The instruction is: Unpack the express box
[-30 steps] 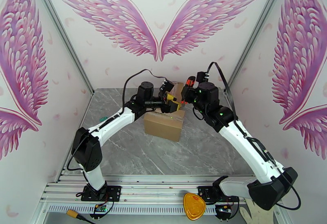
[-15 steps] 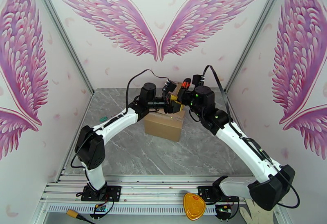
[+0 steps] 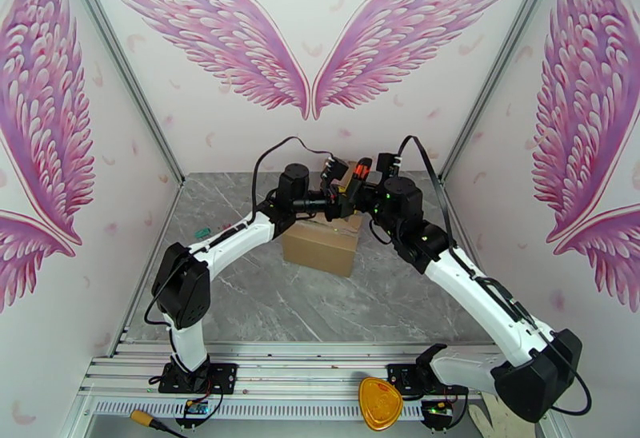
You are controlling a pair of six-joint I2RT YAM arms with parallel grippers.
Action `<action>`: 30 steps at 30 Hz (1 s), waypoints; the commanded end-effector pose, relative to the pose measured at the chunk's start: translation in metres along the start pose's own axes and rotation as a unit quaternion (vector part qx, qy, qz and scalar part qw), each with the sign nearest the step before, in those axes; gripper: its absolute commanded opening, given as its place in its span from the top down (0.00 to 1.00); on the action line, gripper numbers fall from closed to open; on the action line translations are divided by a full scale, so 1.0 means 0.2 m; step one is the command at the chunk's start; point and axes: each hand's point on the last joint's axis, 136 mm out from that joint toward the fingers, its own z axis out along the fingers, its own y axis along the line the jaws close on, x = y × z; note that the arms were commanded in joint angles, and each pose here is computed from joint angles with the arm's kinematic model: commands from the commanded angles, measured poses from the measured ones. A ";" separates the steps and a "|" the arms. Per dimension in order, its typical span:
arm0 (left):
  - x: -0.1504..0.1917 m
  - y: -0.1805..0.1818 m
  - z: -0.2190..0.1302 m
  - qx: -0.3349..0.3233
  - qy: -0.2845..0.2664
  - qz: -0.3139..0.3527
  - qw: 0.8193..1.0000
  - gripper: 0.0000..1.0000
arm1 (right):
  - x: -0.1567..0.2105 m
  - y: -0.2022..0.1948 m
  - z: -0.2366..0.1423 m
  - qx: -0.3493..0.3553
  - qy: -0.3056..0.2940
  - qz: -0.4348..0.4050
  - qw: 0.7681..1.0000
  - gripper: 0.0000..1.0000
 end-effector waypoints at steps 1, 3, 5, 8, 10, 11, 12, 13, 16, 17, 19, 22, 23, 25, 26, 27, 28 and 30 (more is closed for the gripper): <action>-0.08 -0.04 0.02 0.018 -0.011 0.022 1.000 0.74 | -0.07 0.07 -0.06 -0.032 -0.029 0.012 0.999 0.81; -0.08 -0.06 0.02 0.030 -0.007 0.025 0.999 0.79 | -0.08 0.07 -0.07 -0.034 -0.032 0.008 0.999 0.79; -0.08 -0.08 0.02 0.041 -0.003 0.030 0.999 0.85 | -0.08 0.07 -0.08 -0.039 -0.035 -0.001 0.999 0.74; -0.09 -0.12 0.00 0.054 0.001 0.043 0.998 0.92 | -0.09 0.10 -0.09 -0.058 -0.037 -0.031 0.997 0.61; -0.11 -0.15 -0.02 0.066 0.001 0.050 0.997 0.95 | -0.10 0.14 -0.11 -0.088 -0.035 -0.055 0.994 0.52; -0.12 -0.17 -0.03 0.072 0.002 0.052 0.996 0.97 | -0.10 0.16 -0.12 -0.103 -0.034 -0.070 0.992 0.48; -0.13 -0.19 -0.04 0.080 0.002 0.055 0.995 0.99 | -0.11 0.16 -0.12 -0.112 -0.032 -0.087 0.989 0.37; -0.14 -0.20 -0.04 0.086 0.003 0.057 0.995 1.00 | -0.10 0.16 -0.13 -0.122 -0.029 -0.102 0.987 0.26; -0.16 -0.24 -0.07 0.101 0.012 0.059 0.993 1.00 | -0.09 0.14 -0.15 -0.160 -0.017 -0.143 0.976 0.12; -0.16 -0.25 -0.08 0.104 0.016 0.060 0.993 1.00 | -0.07 0.15 -0.16 -0.190 -0.012 -0.147 0.971 0.11; -0.16 -0.26 -0.10 0.108 0.029 0.064 0.992 1.00 | -0.08 0.13 -0.19 -0.239 -0.010 -0.138 0.961 0.11; -0.15 -0.29 -0.12 0.115 0.048 0.067 0.990 1.00 | -0.12 0.14 -0.28 -0.325 -0.033 -0.144 0.934 0.11; -0.15 -0.29 -0.13 0.118 0.050 0.070 0.989 1.00 | -0.12 0.15 -0.31 -0.352 -0.044 -0.151 0.923 0.12; -0.16 -0.30 -0.14 0.125 0.054 0.067 0.988 1.00 | -0.13 0.18 -0.35 -0.383 -0.049 -0.163 0.908 0.15; -0.16 -0.31 -0.15 0.130 0.057 0.066 0.988 1.00 | -0.13 0.19 -0.36 -0.392 -0.045 -0.169 0.903 0.16; -0.16 -0.32 -0.15 0.133 0.059 0.065 0.987 1.00 | -0.12 0.20 -0.36 -0.401 -0.040 -0.173 0.899 0.17; -0.16 -0.32 -0.15 0.135 0.063 0.063 0.987 1.00 | -0.12 0.21 -0.36 -0.407 -0.036 -0.176 0.895 0.19; -0.15 -0.32 -0.16 0.140 0.071 0.062 0.986 1.00 | -0.11 0.22 -0.36 -0.426 -0.020 -0.178 0.887 0.23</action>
